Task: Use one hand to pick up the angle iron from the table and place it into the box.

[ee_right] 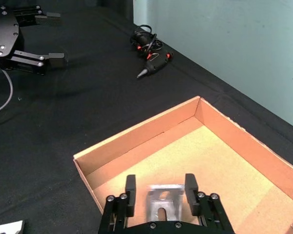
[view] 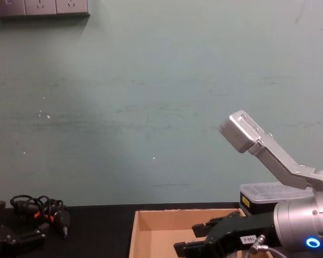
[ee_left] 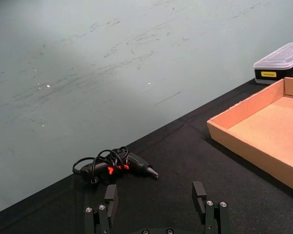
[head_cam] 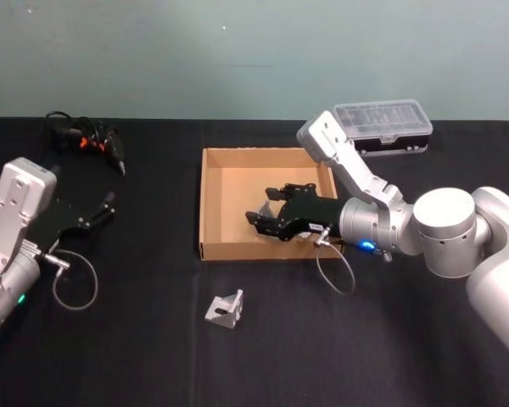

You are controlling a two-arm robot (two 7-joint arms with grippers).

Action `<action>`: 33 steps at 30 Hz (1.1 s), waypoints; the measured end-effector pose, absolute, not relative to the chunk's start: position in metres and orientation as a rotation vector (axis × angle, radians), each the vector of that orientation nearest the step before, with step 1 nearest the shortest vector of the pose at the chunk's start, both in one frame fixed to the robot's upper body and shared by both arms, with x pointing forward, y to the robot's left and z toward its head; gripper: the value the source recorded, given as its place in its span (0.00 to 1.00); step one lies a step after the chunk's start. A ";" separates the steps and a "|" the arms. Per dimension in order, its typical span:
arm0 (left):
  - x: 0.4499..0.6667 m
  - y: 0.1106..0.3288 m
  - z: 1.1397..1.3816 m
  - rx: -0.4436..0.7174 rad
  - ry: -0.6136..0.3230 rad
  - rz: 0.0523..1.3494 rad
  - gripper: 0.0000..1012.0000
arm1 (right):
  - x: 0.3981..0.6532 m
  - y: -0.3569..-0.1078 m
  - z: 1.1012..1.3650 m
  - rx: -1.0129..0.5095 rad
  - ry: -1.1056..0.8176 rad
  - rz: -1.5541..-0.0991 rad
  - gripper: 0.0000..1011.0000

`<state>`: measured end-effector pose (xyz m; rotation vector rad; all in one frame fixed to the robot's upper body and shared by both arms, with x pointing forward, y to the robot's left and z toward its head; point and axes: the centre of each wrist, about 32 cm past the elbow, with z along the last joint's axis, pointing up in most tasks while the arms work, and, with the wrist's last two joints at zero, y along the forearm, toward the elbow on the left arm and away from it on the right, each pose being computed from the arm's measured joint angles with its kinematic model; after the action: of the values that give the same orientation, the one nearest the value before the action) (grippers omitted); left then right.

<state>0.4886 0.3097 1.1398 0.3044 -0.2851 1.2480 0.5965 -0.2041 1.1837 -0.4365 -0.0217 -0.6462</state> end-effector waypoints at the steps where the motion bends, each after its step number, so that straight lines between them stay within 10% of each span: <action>1: 0.489 0.310 1.140 0.304 -0.285 1.248 0.99 | 0.596 -0.204 1.184 -0.436 -0.022 -0.647 0.65; 15: 0.489 0.310 1.140 0.304 -0.285 1.248 0.99 | 0.589 -0.213 1.191 -0.381 -0.049 -0.697 0.99; 33: 0.489 0.310 1.140 0.304 -0.285 1.248 0.99 | 0.543 -0.237 1.200 -0.297 -0.092 -0.716 0.99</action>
<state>0.4886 0.3097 1.1398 0.3045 -0.2850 1.2479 0.5431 -0.2365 1.1997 -0.2968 -0.0917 -0.7159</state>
